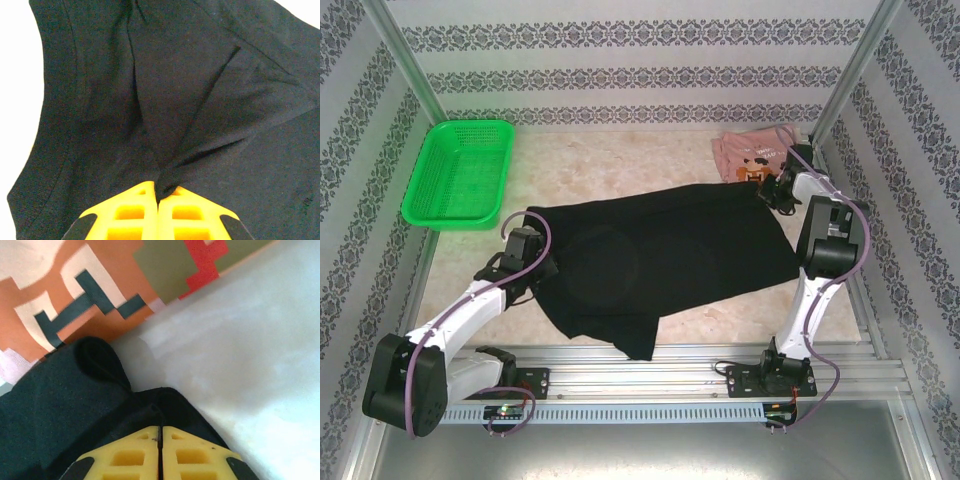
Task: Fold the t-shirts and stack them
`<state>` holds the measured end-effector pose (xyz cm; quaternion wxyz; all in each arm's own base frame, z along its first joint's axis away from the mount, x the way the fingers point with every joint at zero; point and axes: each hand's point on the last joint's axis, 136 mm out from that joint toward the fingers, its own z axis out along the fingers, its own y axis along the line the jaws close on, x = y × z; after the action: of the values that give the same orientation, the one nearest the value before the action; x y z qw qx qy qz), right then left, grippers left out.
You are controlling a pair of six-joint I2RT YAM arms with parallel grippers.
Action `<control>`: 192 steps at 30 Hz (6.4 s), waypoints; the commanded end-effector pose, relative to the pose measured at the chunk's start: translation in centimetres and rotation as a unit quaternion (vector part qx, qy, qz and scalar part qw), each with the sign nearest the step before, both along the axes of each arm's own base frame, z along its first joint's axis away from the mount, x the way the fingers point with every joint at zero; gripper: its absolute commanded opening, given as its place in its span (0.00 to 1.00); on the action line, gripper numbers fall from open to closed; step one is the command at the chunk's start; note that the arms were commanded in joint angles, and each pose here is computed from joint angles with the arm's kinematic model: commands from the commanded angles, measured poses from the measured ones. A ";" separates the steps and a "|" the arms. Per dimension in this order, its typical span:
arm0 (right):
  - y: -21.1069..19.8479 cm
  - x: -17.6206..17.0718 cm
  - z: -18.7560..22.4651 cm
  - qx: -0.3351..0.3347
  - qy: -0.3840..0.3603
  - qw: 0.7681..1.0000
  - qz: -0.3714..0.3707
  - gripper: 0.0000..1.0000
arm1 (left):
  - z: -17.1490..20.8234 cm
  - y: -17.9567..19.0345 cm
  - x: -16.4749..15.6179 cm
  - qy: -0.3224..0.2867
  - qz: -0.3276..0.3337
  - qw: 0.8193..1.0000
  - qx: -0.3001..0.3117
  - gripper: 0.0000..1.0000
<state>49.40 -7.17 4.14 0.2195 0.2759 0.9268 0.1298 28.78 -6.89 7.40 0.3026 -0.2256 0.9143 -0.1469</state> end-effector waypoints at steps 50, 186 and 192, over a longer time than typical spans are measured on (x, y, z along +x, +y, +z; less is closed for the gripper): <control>1.9 7.1 0.3 -0.048 0.032 0.997 0.041 0.06 | -5.5 4.9 8.6 0.138 0.146 0.978 0.051 0.80; 3.5 7.1 10.8 -0.009 -0.124 0.988 0.090 0.70 | 4.8 4.2 19.1 0.032 -0.002 0.999 0.020 0.87; 6.7 4.2 15.6 0.040 -0.193 0.971 0.137 0.98 | 4.8 0.6 16.5 0.073 -0.095 0.991 0.058 0.85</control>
<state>53.81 -2.64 15.80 0.3176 0.1686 0.9125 0.1953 47.69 -4.15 13.27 0.2839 -0.1905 0.9320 -0.1206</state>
